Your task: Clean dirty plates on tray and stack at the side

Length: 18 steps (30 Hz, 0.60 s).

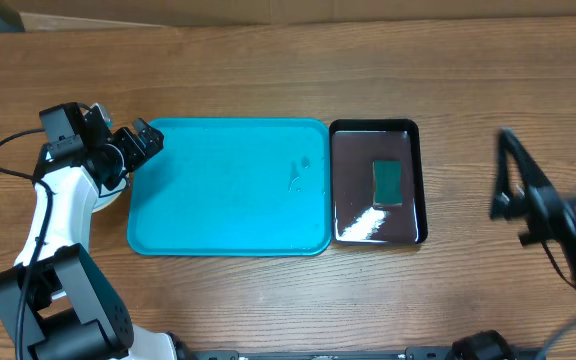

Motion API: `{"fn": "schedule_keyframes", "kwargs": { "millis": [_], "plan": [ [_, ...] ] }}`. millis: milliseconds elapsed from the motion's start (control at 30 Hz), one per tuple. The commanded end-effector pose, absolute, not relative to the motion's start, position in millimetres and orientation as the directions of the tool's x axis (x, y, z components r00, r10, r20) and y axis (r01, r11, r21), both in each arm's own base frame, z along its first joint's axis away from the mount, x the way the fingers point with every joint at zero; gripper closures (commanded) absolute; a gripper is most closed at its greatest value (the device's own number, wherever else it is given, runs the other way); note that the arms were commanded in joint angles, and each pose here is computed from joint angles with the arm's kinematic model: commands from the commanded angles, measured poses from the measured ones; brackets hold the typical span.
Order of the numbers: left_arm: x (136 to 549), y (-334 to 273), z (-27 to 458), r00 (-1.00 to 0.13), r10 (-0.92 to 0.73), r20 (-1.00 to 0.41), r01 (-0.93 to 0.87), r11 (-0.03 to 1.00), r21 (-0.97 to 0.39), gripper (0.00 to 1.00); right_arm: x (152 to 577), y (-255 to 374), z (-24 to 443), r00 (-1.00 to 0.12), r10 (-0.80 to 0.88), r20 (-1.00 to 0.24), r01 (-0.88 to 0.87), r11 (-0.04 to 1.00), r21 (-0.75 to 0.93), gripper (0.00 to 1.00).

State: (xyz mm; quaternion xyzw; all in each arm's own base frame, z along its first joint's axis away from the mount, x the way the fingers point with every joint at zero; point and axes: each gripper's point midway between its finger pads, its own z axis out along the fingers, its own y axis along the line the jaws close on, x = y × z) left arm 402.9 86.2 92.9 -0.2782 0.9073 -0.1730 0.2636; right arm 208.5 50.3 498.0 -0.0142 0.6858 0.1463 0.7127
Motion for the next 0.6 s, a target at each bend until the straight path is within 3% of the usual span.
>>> {"fn": "schedule_keyframes", "kwargs": {
  "millis": [0,333,433,567],
  "plan": [
    [409,89,108,-0.699,-0.571,-0.430,-0.382,0.807,-0.451,0.00,196,40,456,0.089,0.145,-0.985,-0.201,0.972,0.125,0.00],
    [409,89,108,-0.699,-0.571,-0.430,-0.382,0.807,-0.451,0.00,183,51,356,0.479,0.191,-0.856,-0.323,0.946,0.031,0.00],
    [409,89,108,-0.699,-0.571,-0.430,-0.382,0.807,-0.451,0.00,192,50,336,0.492,0.225,-0.841,-0.333,0.941,0.057,0.00],
    [409,89,108,-0.699,-0.571,-0.430,-0.382,0.807,-0.451,0.00,209,49,300,0.420,0.226,-0.879,-0.318,0.944,0.091,0.00]
  ]
}}
